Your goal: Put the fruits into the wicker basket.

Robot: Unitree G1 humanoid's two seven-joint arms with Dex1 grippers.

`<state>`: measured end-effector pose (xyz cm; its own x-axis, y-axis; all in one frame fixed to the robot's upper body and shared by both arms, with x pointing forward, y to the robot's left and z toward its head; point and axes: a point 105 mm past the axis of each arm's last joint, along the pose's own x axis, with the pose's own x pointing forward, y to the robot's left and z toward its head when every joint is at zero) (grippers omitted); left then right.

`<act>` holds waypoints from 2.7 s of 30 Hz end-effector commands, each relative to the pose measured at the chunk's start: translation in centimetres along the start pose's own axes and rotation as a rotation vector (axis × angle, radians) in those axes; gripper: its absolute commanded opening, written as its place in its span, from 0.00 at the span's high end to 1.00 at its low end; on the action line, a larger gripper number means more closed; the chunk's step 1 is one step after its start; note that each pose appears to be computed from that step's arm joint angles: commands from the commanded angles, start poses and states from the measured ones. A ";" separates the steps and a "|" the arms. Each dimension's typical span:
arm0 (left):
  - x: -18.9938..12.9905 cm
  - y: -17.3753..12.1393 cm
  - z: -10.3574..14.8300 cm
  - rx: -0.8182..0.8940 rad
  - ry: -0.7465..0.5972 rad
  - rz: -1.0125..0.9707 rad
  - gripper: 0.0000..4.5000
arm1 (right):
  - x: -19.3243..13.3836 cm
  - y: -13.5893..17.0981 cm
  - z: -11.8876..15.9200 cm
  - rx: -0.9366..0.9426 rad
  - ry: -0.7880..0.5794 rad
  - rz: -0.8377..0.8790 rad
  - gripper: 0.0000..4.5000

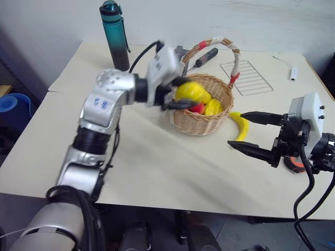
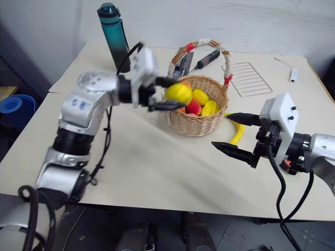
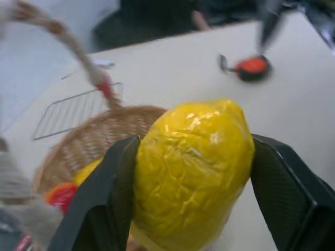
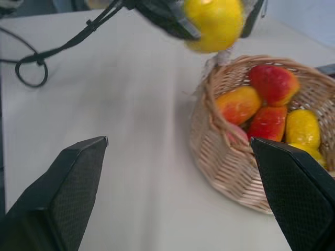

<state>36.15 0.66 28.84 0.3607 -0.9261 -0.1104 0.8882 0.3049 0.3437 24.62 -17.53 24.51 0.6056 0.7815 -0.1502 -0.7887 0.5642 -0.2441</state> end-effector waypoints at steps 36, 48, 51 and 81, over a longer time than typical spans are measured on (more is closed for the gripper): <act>-17.1 -6.3 -4.0 -0.078 0.121 -0.264 0.01 | -0.1 -6.9 -9.1 0.340 0.166 -0.679 0.00; -15.7 -5.7 -2.4 -0.030 0.033 -0.186 0.00 | 6.1 -10.0 -12.6 0.379 0.278 -0.775 0.09; -15.5 -5.4 -2.1 -0.017 0.024 -0.171 0.00 | 6.7 -9.8 -12.8 0.362 0.284 -0.756 0.30; -15.0 -5.2 -0.8 -0.005 -0.036 -0.167 0.00 | 11.3 -1.3 2.5 0.191 -0.055 -0.185 0.89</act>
<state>26.86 13.24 27.09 0.2009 -0.9683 -0.1486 0.9480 0.1540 0.2785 31.10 -9.11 24.60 0.6871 0.7200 -0.0975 -0.7257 0.6866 -0.0433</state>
